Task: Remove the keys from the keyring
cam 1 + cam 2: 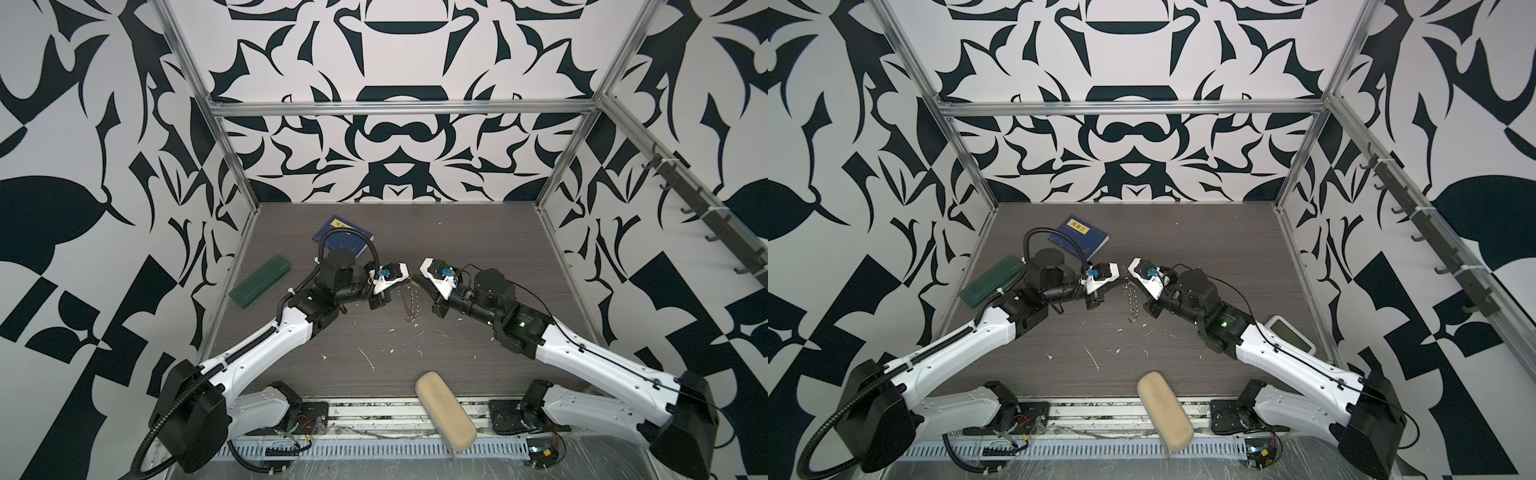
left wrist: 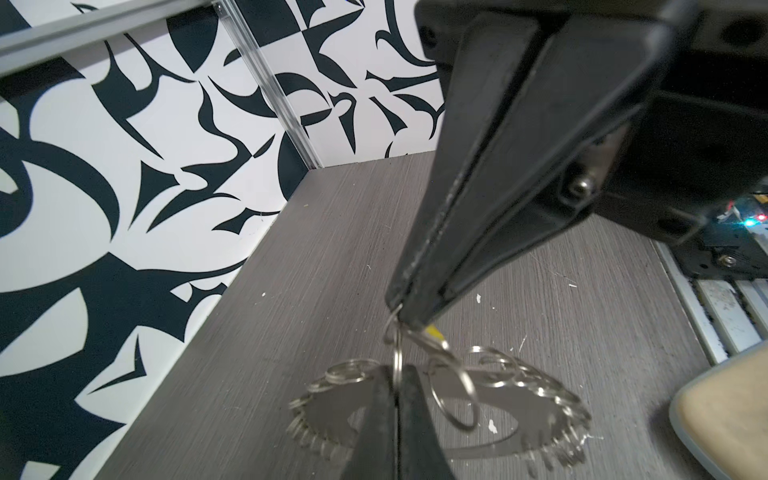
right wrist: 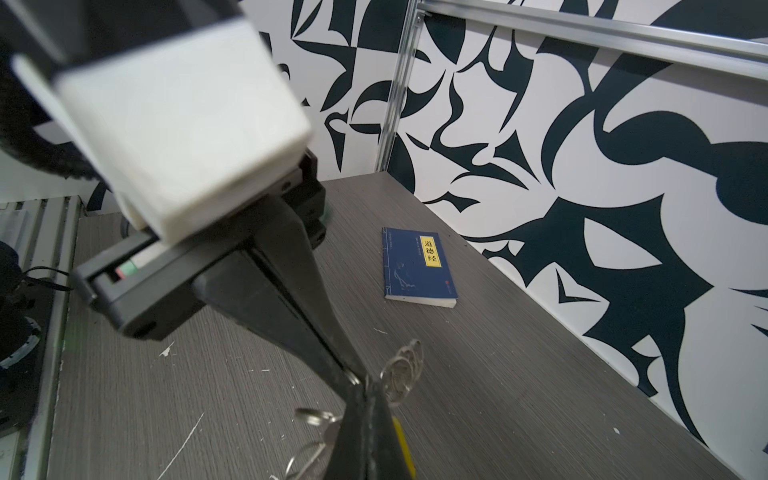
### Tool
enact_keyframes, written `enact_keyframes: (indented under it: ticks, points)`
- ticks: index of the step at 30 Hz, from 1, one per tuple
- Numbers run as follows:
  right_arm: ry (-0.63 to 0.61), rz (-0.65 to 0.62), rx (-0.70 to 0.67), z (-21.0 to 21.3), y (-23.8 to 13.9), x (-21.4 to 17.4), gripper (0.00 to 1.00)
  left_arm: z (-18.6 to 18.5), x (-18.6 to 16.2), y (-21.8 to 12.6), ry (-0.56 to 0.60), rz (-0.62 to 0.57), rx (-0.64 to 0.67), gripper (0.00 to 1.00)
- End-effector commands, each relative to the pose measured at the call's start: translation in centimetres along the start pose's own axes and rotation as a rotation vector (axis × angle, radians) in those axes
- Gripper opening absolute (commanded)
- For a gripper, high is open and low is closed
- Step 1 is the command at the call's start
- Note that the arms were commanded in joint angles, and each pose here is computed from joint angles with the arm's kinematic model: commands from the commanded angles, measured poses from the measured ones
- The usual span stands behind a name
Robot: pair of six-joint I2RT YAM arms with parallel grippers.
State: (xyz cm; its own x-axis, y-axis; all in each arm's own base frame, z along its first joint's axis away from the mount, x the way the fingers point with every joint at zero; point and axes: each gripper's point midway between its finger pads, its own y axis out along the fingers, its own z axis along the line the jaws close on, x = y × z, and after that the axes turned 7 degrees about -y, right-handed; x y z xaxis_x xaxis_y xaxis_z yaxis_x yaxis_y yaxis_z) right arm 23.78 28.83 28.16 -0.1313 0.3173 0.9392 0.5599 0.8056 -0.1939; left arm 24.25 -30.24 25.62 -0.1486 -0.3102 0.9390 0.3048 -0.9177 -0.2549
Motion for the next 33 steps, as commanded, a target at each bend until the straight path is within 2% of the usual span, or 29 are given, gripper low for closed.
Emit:
enact_keyframes:
  ticks: [1,5,12,16,24,28,33]
  points:
    - [0.027,-0.067,-0.014,-0.8,-1.6,1.8,0.00,0.9,1.4,-1.0,0.065,-0.010,0.040,0.00]
    - [0.060,-0.051,0.005,-0.6,-1.8,0.9,0.00,1.2,2.5,-1.4,0.015,-0.041,0.003,0.00]
    - [0.066,-0.053,0.020,-0.3,-2.0,0.7,0.00,1.2,3.8,-1.6,0.007,-0.092,-0.034,0.00]
    - [0.068,-0.054,0.033,0.1,-2.2,0.6,0.00,1.9,5.2,-2.2,-0.007,-0.186,-0.021,0.00]
    - [0.090,-0.062,0.061,0.5,-2.4,0.8,0.00,1.4,7.6,-3.1,-0.011,-0.332,-0.112,0.00]
    - [0.085,-0.061,0.060,0.5,-2.6,1.1,0.13,1.6,8.0,-3.4,0.000,-0.351,-0.106,0.00]
    - [0.066,-0.069,0.053,0.2,-3.2,1.7,0.14,1.5,8.2,-3.4,0.007,-0.350,-0.126,0.00]
